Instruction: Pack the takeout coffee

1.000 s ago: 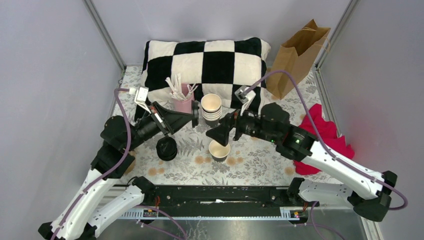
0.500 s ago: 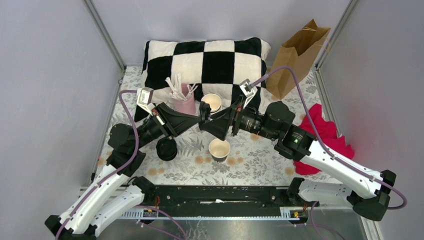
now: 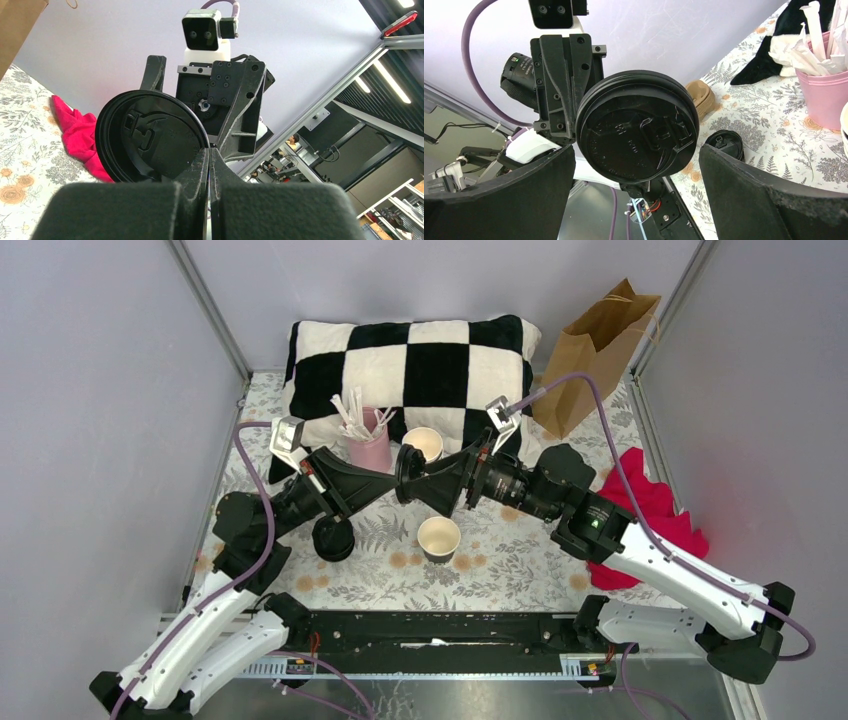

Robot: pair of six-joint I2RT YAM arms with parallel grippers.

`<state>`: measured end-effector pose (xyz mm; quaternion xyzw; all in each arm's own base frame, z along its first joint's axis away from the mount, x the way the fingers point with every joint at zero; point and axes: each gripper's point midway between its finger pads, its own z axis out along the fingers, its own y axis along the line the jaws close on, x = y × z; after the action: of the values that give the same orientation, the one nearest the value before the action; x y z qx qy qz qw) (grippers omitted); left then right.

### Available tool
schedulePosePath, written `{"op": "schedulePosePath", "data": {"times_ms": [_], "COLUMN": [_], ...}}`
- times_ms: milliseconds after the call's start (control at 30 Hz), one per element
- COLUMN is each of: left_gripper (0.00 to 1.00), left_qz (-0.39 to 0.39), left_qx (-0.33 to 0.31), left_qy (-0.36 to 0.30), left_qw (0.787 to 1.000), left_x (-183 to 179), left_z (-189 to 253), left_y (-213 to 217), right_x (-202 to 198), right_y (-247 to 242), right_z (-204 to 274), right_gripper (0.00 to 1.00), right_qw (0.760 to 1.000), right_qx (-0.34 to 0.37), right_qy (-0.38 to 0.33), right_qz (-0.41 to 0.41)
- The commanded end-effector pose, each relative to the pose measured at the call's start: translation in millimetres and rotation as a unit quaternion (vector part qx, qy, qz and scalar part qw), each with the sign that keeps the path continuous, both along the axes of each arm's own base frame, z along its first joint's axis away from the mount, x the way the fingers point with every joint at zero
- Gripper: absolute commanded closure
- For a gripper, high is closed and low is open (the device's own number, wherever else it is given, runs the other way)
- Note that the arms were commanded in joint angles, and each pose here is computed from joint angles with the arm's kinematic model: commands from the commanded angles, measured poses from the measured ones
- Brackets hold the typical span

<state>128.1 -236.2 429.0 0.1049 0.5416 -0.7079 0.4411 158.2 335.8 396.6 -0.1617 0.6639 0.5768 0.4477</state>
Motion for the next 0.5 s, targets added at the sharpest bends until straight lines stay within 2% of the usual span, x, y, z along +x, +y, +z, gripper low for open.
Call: {"op": "schedulePosePath", "data": {"times_ms": [0, 467], "left_gripper": [1.00, 1.00], "left_qz": [-0.013, -0.004], "left_qx": [-0.012, -0.001], "left_qy": [-0.023, -0.013], "left_qw": [1.000, 1.000], "left_x": [-9.6, -5.2], "left_z": [9.6, 4.8], "left_y": [2.2, 1.3], "right_x": [2.2, 2.2], "right_y": [5.3, 9.9], "right_z": [14.3, 12.3], "right_gripper": [0.00, 0.00], "right_qw": [1.000, 0.999], "right_qx": [0.023, 0.029], "right_qy": [-0.010, -0.009], "right_qz": [0.003, 0.010]}}
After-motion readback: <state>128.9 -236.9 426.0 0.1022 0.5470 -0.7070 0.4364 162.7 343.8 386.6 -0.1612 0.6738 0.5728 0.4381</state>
